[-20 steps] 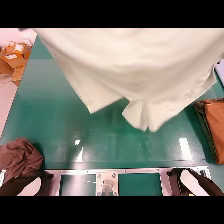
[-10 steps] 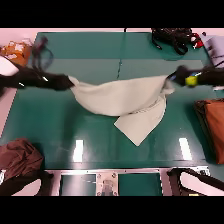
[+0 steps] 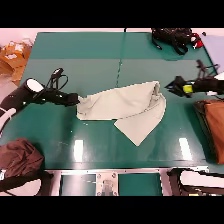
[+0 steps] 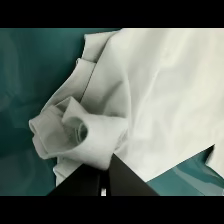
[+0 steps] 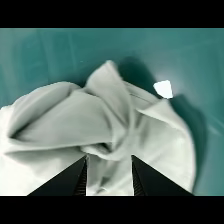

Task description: Fold the shirts.

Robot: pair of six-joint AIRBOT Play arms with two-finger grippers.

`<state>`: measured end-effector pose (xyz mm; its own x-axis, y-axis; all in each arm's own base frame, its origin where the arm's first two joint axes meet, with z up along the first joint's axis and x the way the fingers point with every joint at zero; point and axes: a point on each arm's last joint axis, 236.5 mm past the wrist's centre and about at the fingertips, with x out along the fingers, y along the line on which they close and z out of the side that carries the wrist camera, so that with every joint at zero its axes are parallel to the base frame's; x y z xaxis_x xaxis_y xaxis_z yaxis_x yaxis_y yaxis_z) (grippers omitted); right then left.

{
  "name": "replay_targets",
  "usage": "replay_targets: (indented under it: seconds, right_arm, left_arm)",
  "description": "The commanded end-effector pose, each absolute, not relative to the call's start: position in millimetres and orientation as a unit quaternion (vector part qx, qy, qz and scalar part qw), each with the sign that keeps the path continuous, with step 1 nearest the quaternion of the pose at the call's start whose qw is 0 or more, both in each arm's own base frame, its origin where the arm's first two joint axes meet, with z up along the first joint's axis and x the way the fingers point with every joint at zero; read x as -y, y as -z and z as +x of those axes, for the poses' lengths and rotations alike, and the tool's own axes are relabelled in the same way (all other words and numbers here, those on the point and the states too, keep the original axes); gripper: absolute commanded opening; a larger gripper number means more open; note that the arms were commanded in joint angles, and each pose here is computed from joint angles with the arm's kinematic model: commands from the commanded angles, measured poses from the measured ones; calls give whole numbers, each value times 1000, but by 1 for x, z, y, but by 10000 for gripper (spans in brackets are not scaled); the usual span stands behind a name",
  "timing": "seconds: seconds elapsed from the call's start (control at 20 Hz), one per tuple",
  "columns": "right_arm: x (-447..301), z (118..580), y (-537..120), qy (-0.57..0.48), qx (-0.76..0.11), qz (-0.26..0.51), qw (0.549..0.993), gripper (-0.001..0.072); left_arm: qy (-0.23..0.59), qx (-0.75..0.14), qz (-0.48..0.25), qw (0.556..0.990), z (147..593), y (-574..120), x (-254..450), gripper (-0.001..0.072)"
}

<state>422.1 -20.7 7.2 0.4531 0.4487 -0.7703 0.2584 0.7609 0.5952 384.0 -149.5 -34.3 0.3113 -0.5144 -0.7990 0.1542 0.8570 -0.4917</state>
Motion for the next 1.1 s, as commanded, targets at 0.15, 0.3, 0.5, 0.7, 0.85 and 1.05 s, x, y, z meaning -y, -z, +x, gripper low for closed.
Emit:
replay_targets:
  seconds: [0.15, 0.3, 0.5, 0.7, 0.85, 1.05]
  right_arm:
    - [57, 327, 41, 11, -578, 392, 716, 492]
    - [18, 312, 81, 0, -588, 417, 693, 490]
    - [-16, 321, 113, -5, -600, 398, 694, 456]
    - [-32, 339, 111, -33, -593, 382, 708, 14]
    - [-30, 346, 106, -36, -587, 379, 715, 14]
    - [-30, 346, 106, -37, -587, 378, 715, 13]
  left_arm:
    - [208, -554, -151, 792, 382, 42, 145, 22]
    - [208, -555, -152, 791, 381, 42, 145, 22]
    - [208, -556, -150, 790, 380, 42, 145, 22]
    - [191, -585, -162, 772, 376, 31, 116, 524]
    - [181, -621, -199, 736, 359, 18, 83, 544]
    - [181, -669, -238, 681, 319, 43, 90, 545]
